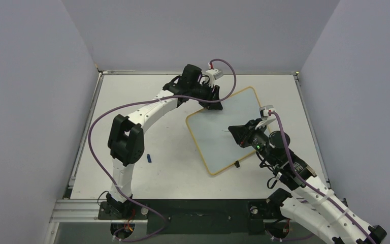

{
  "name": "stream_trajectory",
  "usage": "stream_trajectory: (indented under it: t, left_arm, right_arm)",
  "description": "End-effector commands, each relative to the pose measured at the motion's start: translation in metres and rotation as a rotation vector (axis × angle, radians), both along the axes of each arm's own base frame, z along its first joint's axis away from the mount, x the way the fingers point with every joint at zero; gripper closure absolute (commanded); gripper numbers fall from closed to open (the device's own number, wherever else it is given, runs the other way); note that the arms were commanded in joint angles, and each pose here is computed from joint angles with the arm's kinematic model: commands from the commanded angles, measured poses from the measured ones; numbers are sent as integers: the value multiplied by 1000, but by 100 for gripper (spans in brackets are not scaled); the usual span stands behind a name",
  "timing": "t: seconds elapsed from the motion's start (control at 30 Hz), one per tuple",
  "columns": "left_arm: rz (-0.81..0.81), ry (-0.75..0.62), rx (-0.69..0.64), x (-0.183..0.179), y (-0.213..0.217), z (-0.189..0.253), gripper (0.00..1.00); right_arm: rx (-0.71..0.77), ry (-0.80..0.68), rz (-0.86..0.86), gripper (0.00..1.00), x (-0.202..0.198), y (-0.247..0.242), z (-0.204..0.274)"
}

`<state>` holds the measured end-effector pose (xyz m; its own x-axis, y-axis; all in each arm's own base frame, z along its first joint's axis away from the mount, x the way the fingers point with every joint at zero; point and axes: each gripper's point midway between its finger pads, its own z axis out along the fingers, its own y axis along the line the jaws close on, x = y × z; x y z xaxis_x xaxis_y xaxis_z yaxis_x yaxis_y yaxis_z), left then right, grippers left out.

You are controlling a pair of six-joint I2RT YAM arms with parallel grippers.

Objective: Write a sentence on the whiteboard
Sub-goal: Put down the whiteboard on the whiteboard stand.

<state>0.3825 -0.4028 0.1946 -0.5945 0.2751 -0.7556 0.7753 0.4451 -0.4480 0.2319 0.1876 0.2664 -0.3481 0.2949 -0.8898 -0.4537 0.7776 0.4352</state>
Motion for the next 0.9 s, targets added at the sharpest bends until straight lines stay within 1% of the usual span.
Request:
stream_trajectory:
  t: [0.0,0.37,0.53,0.87]
  left_arm:
    - [-43,-48,-27,-2,-9,23,63]
    - [-23,-50,-39,5,-10,29,60]
    - [-1,-83,-55,10,-8,44,56]
    - [19,-96,-61,19,5,58,51]
  right_arm:
    - [28,-52,20,100,-1,5,14]
    - [33,-54,1,100,-5,-3,13]
    - [32,-57,0,100,-6,-4,14]
    - [32,-60,-3,100,-8,-6,15]
